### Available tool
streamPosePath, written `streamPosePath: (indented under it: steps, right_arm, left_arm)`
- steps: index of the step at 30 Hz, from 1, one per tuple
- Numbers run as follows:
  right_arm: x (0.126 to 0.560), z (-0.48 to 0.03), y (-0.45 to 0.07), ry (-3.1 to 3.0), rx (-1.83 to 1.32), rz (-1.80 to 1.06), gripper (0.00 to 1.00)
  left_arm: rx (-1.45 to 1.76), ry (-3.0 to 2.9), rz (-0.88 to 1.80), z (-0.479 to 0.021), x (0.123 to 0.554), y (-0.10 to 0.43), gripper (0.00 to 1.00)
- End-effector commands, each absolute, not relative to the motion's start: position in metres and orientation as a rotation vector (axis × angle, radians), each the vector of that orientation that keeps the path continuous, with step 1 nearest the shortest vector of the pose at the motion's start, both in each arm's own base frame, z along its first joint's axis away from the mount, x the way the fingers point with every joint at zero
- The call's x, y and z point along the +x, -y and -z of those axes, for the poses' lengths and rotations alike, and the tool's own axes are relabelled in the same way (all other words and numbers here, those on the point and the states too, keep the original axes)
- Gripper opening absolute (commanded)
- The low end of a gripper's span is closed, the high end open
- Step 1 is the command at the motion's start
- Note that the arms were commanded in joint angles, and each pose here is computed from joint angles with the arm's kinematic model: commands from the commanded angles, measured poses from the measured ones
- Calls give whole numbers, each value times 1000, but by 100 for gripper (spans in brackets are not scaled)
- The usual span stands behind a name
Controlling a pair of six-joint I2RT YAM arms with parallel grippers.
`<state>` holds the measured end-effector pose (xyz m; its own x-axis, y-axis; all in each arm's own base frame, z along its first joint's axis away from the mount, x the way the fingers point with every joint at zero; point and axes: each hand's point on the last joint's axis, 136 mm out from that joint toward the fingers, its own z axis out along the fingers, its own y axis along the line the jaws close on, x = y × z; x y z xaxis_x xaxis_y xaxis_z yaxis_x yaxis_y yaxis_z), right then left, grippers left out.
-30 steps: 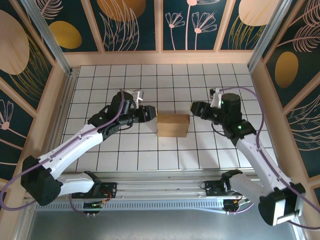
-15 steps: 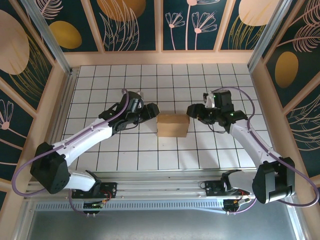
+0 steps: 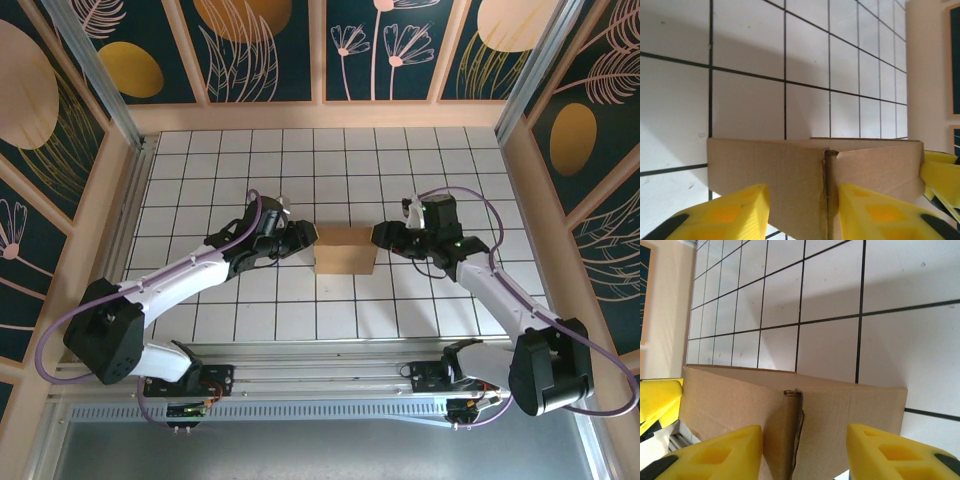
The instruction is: Fold the paper box
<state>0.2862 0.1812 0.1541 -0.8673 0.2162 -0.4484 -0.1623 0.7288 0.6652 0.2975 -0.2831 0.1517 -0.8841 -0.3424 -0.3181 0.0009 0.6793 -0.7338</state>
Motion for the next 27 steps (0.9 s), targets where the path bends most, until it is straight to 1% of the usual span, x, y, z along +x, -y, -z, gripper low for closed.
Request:
streamPosePath:
  steps: [1, 2, 3, 6, 10, 13, 18, 20, 22, 24, 27]
  right_arm:
    - [266, -97, -162, -2562, 73, -788, 38]
    - [263, -90, -160, -2562, 81, -766, 33]
    - [261, -85, -158, -2559, 94, -760, 31]
    - [256, -90, -163, -2528, 98, -822, 30]
    - [253, -112, -173, -2473, 111, -914, 30]
    - [236, -117, -178, -2478, 109, -933, 30]
    - [186, -102, -186, -2566, 171, -1007, 30]
    - [169, -97, -188, -2613, 195, -1023, 33]
    - [160, -99, -186, -2635, 230, -1001, 39]
    - [162, -108, -182, -2608, 278, -974, 43]
    - [169, -121, -183, -2543, 342, -1015, 46]
  left_arm:
    - [-300, -2642, 953, -89, 271, 265, 34]
    - [-307, -2662, 946, -81, 267, 262, 33]
    - [-322, -2682, 940, -73, 263, 260, 30]
    - [-318, -2683, 1003, -71, 256, 264, 30]
    - [-284, -2663, 1063, -86, 253, 269, 31]
    - [-281, -2691, 1051, -92, 240, 262, 32]
    - [-380, -2751, 987, -86, 202, 230, 34]
    - [-422, -2750, 1021, -87, 188, 224, 35]
    - [-441, -2745, 1026, -89, 179, 220, 41]
    - [-442, -2740, 1028, -92, 173, 217, 44]
    - [-430, -2717, 1029, -95, 174, 216, 49]
